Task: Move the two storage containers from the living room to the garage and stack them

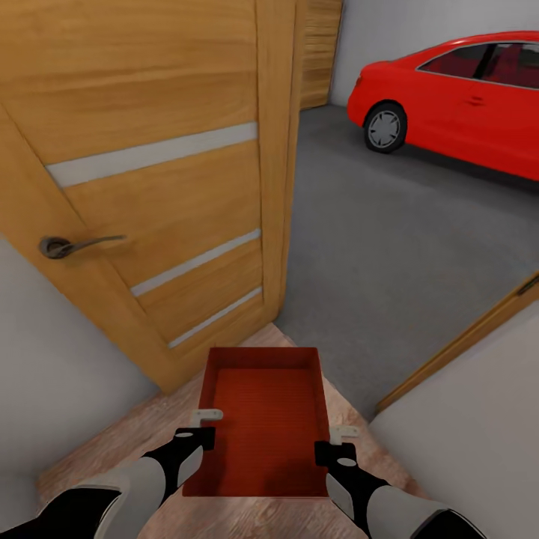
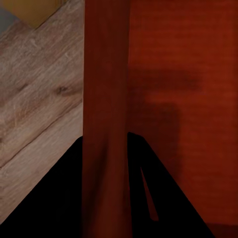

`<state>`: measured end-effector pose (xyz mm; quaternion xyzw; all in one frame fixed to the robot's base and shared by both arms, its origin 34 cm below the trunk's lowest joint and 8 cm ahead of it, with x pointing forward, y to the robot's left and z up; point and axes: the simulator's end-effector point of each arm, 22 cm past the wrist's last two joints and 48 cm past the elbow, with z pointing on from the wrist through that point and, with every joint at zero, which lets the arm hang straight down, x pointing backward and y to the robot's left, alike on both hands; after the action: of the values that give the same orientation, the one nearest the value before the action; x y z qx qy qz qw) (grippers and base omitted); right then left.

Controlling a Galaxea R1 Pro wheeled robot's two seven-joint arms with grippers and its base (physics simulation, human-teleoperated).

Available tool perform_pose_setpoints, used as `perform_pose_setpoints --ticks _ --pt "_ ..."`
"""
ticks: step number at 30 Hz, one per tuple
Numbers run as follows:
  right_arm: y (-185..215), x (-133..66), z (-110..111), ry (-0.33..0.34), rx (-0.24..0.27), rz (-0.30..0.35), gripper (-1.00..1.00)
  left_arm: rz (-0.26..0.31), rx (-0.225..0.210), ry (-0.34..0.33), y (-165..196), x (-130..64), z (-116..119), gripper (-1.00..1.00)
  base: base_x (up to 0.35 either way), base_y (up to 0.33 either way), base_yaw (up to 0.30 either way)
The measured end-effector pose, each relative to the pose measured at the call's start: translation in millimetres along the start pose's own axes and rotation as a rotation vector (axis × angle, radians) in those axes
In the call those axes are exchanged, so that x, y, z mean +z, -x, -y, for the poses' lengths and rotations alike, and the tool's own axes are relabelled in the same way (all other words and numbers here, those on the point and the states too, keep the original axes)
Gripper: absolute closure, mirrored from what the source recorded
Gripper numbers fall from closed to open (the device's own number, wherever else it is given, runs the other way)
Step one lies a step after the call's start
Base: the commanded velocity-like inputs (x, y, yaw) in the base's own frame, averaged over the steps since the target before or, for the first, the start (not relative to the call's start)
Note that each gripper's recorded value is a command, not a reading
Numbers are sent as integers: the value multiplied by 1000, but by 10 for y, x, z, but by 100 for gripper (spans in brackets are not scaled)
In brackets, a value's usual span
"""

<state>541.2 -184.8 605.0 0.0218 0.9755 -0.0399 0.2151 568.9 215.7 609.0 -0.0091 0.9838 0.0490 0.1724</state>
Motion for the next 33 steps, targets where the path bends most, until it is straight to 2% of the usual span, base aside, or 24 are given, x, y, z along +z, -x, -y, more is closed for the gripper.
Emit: perform_pose_setpoints --ticks 9,20,33 --pt "10 2 2 0 -1 3 100 2 -2 0 3 1 2 100 231 124 -286" --pt "12 6 10 0 -2 2 100 1 -2 0 1 1 10 100 28 13 -276" --pt "4 1 0 0 -1 1 100 1 -1 0 1 0 0 100 242 215 -4"
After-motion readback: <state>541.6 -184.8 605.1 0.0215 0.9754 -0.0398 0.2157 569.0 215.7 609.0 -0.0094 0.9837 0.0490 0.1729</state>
